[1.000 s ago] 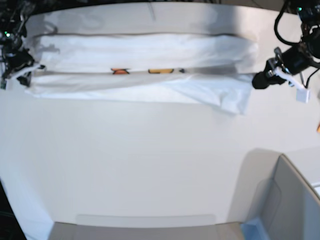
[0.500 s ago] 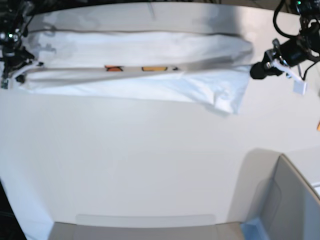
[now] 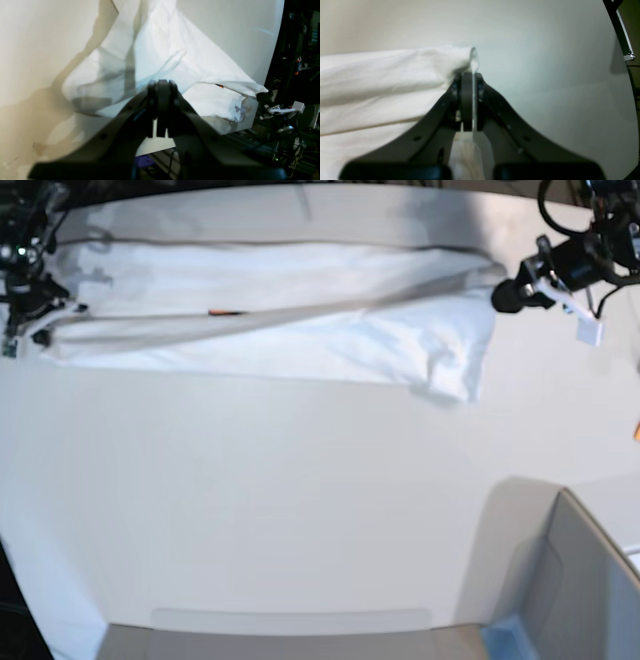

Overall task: Layout the t-shirt on the table in an organized manner, then fold the t-shirt properly
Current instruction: 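Lay the folded hem down, keeping both grippers on the collar edge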

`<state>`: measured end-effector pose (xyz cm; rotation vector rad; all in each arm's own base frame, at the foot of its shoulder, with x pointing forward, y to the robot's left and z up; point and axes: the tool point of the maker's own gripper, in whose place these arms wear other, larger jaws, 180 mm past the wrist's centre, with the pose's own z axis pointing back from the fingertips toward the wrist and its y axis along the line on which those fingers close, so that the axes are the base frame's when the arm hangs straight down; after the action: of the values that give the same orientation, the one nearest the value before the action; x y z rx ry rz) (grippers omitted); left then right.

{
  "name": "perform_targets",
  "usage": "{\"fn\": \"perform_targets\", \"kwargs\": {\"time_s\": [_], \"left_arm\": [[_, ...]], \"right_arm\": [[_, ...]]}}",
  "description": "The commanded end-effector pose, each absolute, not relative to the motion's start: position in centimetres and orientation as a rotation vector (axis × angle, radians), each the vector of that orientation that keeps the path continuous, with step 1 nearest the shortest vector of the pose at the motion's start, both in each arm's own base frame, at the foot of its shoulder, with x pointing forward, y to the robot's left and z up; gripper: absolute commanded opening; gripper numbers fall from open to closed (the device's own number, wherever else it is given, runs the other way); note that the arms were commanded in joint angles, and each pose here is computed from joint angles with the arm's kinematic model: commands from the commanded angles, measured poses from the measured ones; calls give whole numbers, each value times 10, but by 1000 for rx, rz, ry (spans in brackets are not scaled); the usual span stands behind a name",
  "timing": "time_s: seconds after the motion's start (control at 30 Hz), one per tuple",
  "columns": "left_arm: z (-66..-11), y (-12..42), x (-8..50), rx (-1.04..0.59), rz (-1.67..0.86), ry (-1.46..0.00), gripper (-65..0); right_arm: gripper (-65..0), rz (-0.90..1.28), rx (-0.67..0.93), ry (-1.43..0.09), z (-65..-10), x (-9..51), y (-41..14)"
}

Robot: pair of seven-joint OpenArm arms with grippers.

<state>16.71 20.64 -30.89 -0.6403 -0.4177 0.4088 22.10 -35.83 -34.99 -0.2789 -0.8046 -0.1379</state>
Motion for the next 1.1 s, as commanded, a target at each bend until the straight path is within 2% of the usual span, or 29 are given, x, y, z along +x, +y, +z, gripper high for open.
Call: {"fn": "perform_targets", "kwargs": {"time_s": [0.0, 0.27, 0.6, 1.07], "left_arm": [[-304, 201, 163, -666, 402, -391, -650], [-320, 176, 149, -691, 362, -303, -650], [-365, 198, 122, -420, 364, -264, -650], [-367, 200, 121, -412, 369, -260, -650]], "right_arm": [[-650, -125, -299, -843, -339, 226, -361], [-650, -135, -292, -765, -350, 214, -360], [-650, -131, -297, -736, -355, 204, -362], [-650, -117, -298, -710, -359, 190, -359]]}}
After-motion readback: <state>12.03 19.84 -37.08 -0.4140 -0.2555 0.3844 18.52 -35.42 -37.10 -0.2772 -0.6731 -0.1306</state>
